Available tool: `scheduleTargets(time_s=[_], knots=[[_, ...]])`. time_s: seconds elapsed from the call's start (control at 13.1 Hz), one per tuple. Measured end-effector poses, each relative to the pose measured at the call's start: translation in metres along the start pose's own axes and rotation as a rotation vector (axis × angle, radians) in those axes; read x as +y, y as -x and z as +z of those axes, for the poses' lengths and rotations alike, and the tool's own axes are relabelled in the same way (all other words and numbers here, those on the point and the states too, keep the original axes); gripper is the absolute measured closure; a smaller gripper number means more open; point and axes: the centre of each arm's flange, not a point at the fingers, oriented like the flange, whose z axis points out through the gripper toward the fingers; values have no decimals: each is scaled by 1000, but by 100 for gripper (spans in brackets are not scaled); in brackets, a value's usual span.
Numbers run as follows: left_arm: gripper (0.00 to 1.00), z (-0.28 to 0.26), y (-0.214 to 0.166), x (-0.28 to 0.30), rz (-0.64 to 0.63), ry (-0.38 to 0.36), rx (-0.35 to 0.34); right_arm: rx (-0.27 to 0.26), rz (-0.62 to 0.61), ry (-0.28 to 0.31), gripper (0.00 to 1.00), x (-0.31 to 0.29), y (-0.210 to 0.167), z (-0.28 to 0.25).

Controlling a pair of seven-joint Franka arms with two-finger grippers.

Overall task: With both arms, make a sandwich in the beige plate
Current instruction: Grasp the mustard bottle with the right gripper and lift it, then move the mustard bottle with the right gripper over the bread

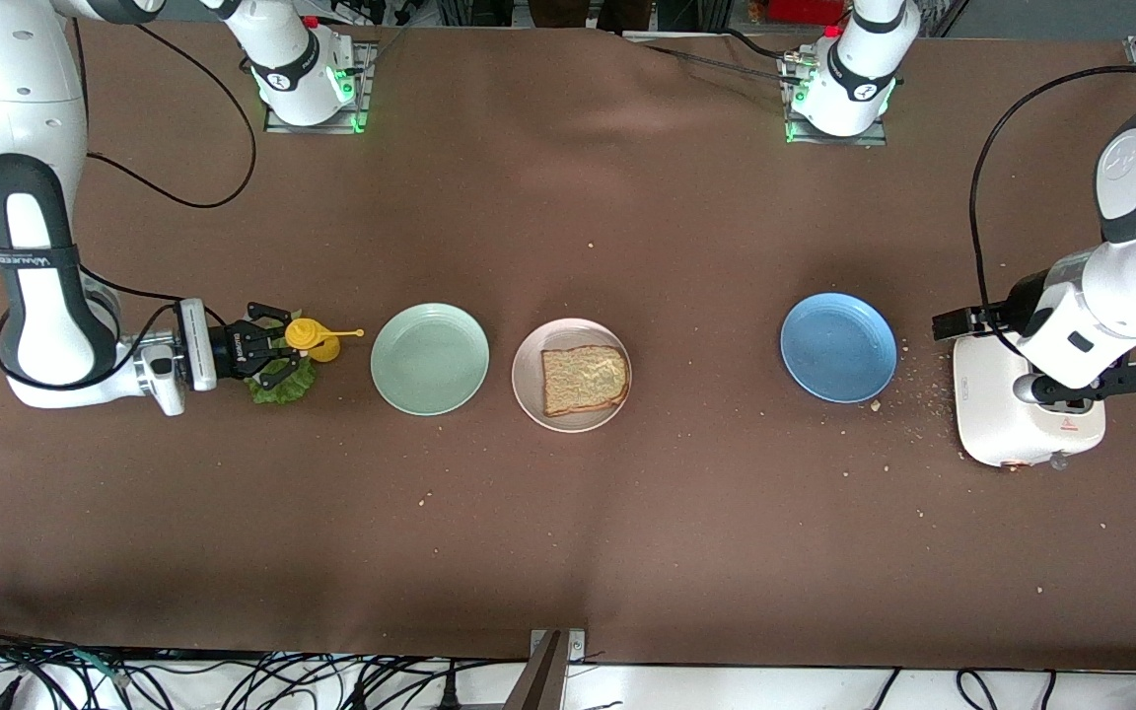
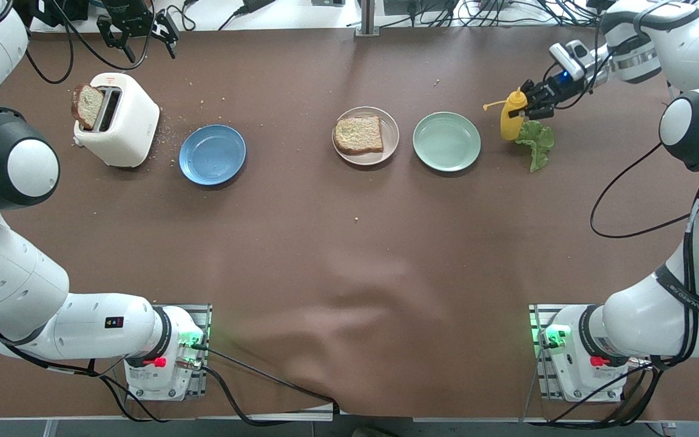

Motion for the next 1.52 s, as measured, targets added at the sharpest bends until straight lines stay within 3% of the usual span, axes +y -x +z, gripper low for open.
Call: scheduleTargets(time_s=[0.3,0.61,1.06,1.22,1.52], knots=[[0,1,0,0,0,0,-1,-266,165,-13,91,33,-114,10],[0,1,0,0,1,0,0,-500,262,86,91,55,-180,82],[0,1,-1,1,2,0,-1,-932,372,325,91,47,-268,204],[0,1,-1,1,2,0,-1,-1074,402,435,91,37,-284,240],[0,1,-1,1,2,0,-1,-1255,400,654,91,19,-305,291]])
